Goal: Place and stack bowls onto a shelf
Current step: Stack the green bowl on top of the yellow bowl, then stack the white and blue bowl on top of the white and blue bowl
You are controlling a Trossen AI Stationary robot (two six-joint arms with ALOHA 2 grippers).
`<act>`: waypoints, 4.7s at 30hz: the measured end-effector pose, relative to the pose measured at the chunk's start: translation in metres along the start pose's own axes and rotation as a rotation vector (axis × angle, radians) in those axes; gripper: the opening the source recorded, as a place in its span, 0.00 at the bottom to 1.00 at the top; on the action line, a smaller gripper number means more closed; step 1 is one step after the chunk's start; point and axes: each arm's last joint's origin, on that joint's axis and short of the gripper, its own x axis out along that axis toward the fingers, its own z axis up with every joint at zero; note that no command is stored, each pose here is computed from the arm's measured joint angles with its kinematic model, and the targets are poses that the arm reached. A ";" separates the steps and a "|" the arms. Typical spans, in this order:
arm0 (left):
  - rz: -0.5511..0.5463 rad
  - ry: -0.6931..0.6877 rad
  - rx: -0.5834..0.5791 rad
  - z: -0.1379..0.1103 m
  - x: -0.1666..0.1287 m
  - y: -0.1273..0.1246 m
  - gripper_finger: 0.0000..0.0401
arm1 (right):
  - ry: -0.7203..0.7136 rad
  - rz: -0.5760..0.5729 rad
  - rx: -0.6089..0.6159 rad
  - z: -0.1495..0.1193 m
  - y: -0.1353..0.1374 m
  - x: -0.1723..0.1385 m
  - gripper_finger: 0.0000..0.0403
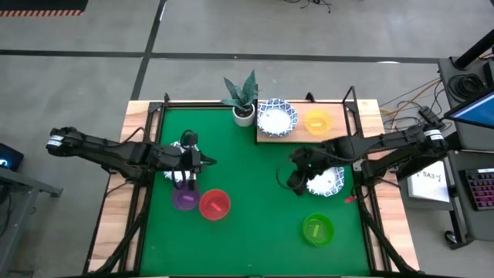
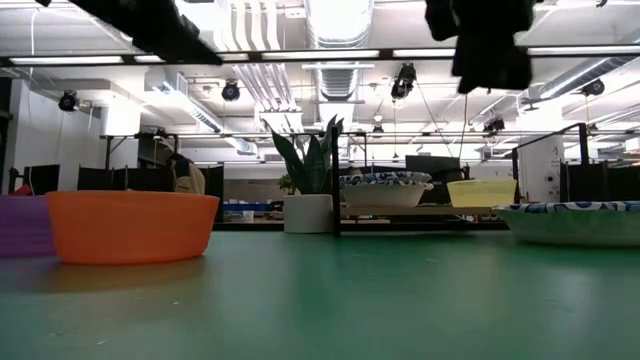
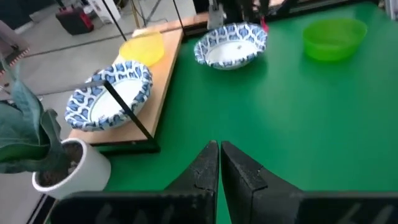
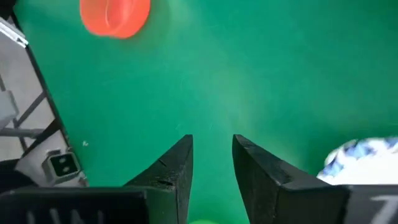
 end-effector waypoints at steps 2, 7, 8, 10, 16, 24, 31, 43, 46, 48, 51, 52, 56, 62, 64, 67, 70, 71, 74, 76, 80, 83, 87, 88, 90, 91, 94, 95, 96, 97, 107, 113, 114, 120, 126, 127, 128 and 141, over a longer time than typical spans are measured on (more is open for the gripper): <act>-0.005 0.040 0.013 -0.004 0.001 -0.001 0.00 | 0.019 0.006 0.024 -0.007 0.006 0.000 0.25; -0.006 0.049 0.016 -0.005 0.004 -0.002 0.00 | 0.085 0.014 -0.053 -0.028 0.022 -0.002 0.21; -0.006 0.056 0.019 -0.005 0.005 -0.002 0.00 | 0.087 0.018 -0.090 -0.033 0.025 -0.001 0.20; -0.007 0.061 0.021 -0.006 0.006 -0.003 0.00 | 0.082 0.004 -0.151 -0.045 0.030 0.001 0.17; -0.009 0.076 0.031 -0.007 0.010 -0.004 0.00 | 0.083 -0.039 -0.196 -0.073 0.047 0.013 0.14; -0.009 0.081 0.052 -0.007 0.012 -0.005 0.00 | 0.059 -0.088 -0.383 -0.063 0.083 0.066 0.24; -0.010 0.083 0.059 -0.008 0.012 -0.005 0.00 | 0.440 -0.247 -0.407 -0.068 0.092 0.085 0.36; -0.010 0.088 0.060 -0.008 0.013 -0.005 0.00 | 0.602 -0.362 -0.668 -0.093 0.089 0.093 0.35; -0.011 0.089 0.063 -0.008 0.013 -0.005 0.00 | 0.609 -0.380 -0.703 -0.097 0.084 0.097 0.33; -0.010 0.088 0.062 -0.008 0.013 -0.005 0.00 | 0.608 -0.374 -0.711 -0.099 0.081 0.101 0.33; -0.010 0.089 0.063 -0.008 0.013 -0.005 0.00 | 0.615 -0.359 -0.730 -0.104 0.077 0.106 0.32; -0.010 0.089 0.063 -0.008 0.013 -0.005 0.00 | 0.620 -0.360 -0.736 -0.106 0.075 0.108 0.32; -0.010 0.090 0.064 -0.008 0.014 -0.006 0.00 | 0.642 -0.368 -0.738 -0.113 0.064 0.116 0.32; -0.010 0.090 0.064 -0.008 0.013 -0.006 0.00 | 0.640 -0.338 -0.731 -0.117 0.057 0.123 0.22; -0.010 0.090 0.064 -0.008 0.014 -0.005 0.00 | 0.645 -0.324 -0.728 -0.117 0.058 0.123 0.13; -0.009 0.084 0.063 -0.008 0.014 -0.005 0.00 | 0.650 -0.304 -0.719 -0.116 0.059 0.121 0.04; -0.009 0.083 0.070 -0.007 0.014 -0.005 0.00 | 0.634 -0.278 -0.683 -0.108 0.063 0.114 0.02; -0.009 0.082 0.070 -0.007 0.014 -0.005 0.00 | 0.622 -0.263 -0.666 -0.103 0.065 0.111 0.02; -0.009 0.078 0.068 -0.007 0.014 -0.005 0.00 | 0.558 -0.220 -0.599 -0.082 0.070 0.100 0.02; -0.008 0.077 0.068 -0.007 0.014 -0.005 0.00 | 0.510 -0.200 -0.542 -0.063 0.070 0.090 0.02; -0.007 0.064 0.064 -0.005 0.013 -0.005 0.00 | 0.431 -0.197 -0.410 -0.019 0.059 0.056 0.02; -0.007 0.064 0.063 -0.005 0.013 -0.005 0.00 | 0.380 -0.216 -0.310 0.013 0.043 0.024 0.02; -0.007 0.064 0.068 -0.005 0.013 -0.005 0.00 | 0.298 -0.283 -0.139 0.052 0.004 -0.020 0.02; -0.007 0.064 0.068 -0.005 0.013 -0.005 0.00 | 0.285 -0.304 -0.105 0.058 -0.008 -0.030 0.02; -0.007 0.064 0.069 -0.005 0.013 -0.005 0.00 | 0.262 -0.371 -0.044 0.070 -0.036 -0.050 0.02; -0.007 0.064 0.070 -0.005 0.013 -0.005 0.00 | 0.254 -0.400 -0.014 0.075 -0.050 -0.059 0.02; -0.007 0.064 0.074 -0.005 0.013 -0.005 0.00 | 0.215 -0.431 0.073 0.089 -0.093 -0.083 0.02; -0.007 0.065 0.075 -0.005 0.013 -0.005 0.00 | 0.194 -0.444 0.105 0.094 -0.108 -0.091 0.02; -0.007 0.065 0.075 -0.005 0.013 -0.005 0.00 | 0.169 -0.458 0.144 0.098 -0.123 -0.098 0.02; -0.007 0.065 0.075 -0.005 0.013 -0.005 0.00 | 0.143 -0.470 0.182 0.101 -0.138 -0.105 0.02; -0.007 0.058 0.088 -0.004 0.013 -0.005 0.00 | 0.197 -0.524 0.350 0.115 -0.243 -0.116 0.02; -0.006 0.053 0.094 -0.004 0.014 -0.005 0.00 | 0.264 -0.509 0.323 0.121 -0.257 -0.099 0.03; -0.005 0.049 0.092 -0.003 0.014 -0.005 0.00 | 0.268 -0.508 0.320 0.122 -0.259 -0.097 0.04; -0.004 0.042 0.090 -0.003 0.014 -0.005 0.00 | 0.289 -0.520 0.321 0.124 -0.264 -0.091 0.15; -0.004 0.042 0.090 -0.003 0.014 -0.005 0.00 | 0.261 -0.560 0.319 0.125 -0.262 -0.096 0.26; -0.004 0.042 0.090 -0.003 0.014 -0.005 0.00 | 0.246 -0.564 0.321 0.124 -0.259 -0.099 0.27; -0.004 0.042 0.090 -0.003 0.014 -0.005 0.00 | 0.227 -0.566 0.331 0.124 -0.257 -0.103 0.27; -0.003 0.031 0.085 -0.002 0.014 -0.005 0.00 | 0.002 -0.414 0.111 0.119 -0.184 -0.080 0.13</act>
